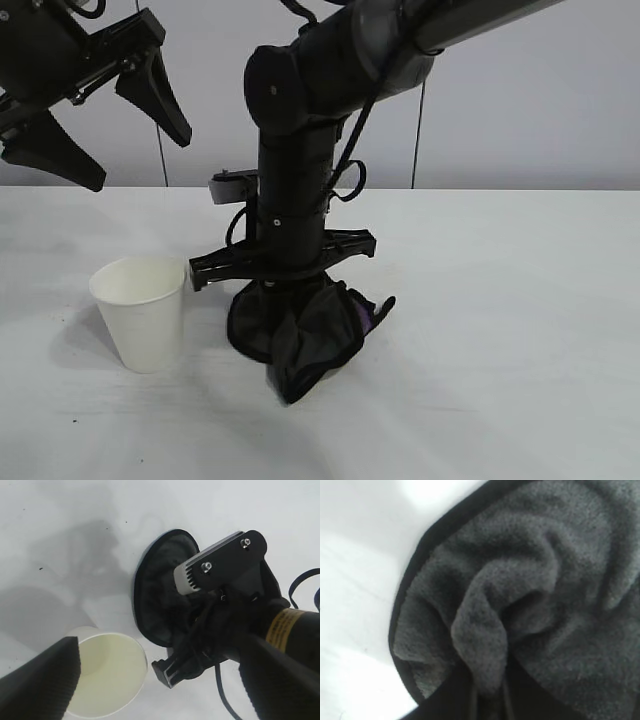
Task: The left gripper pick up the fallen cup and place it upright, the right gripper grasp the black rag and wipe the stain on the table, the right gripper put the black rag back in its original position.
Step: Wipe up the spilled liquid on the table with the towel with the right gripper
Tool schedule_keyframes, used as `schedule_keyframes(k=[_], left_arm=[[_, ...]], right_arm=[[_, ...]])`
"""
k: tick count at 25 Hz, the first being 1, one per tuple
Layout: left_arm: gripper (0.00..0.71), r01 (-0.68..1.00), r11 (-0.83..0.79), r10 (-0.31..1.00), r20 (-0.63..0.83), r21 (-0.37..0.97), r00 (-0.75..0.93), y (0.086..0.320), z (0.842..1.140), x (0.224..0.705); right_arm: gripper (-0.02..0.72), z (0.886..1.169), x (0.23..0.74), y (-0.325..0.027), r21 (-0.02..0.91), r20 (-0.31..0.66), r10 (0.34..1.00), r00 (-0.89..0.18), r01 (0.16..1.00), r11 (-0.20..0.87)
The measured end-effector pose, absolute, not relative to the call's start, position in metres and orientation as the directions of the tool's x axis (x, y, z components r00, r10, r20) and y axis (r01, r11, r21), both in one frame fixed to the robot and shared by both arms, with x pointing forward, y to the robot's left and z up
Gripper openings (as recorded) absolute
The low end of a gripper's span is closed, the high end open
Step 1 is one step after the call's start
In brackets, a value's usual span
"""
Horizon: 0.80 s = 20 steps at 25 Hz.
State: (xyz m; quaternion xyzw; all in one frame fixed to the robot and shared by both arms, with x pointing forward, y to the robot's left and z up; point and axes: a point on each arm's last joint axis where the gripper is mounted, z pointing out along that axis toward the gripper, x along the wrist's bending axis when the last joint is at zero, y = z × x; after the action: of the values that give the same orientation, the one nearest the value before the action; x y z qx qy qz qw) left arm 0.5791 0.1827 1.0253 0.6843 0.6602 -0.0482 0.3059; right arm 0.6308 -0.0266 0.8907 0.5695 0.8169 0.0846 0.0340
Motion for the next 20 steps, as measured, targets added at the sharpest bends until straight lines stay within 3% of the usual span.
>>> schedule_keyframes(k=[5, 11, 16, 20], left_arm=[[0.624, 0.933, 0.058, 0.874, -0.470, 0.354, 0.124, 0.183, 1.025, 0.579], [0.624, 0.933, 0.058, 0.874, -0.470, 0.354, 0.124, 0.183, 1.025, 0.579], [0.624, 0.933, 0.058, 0.874, -0.470, 0.354, 0.124, 0.183, 1.025, 0.579], [0.624, 0.933, 0.058, 0.874, -0.470, 0.354, 0.124, 0.183, 1.025, 0.579]], right_arm=[[0.020, 0.892, 0.663, -0.082, 0.169, 0.027, 0.972, -0.234, 0.959, 0.226], [0.020, 0.893, 0.679, -0.123, 0.158, -0.018, 0.983, -0.181, 0.971, 0.181], [0.020, 0.893, 0.676, -0.114, 0.159, -0.041, 0.972, -0.230, 0.959, 0.234], [0.020, 0.893, 0.659, -0.079, 0.160, -0.049, 0.947, -0.318, 0.933, 0.321]])
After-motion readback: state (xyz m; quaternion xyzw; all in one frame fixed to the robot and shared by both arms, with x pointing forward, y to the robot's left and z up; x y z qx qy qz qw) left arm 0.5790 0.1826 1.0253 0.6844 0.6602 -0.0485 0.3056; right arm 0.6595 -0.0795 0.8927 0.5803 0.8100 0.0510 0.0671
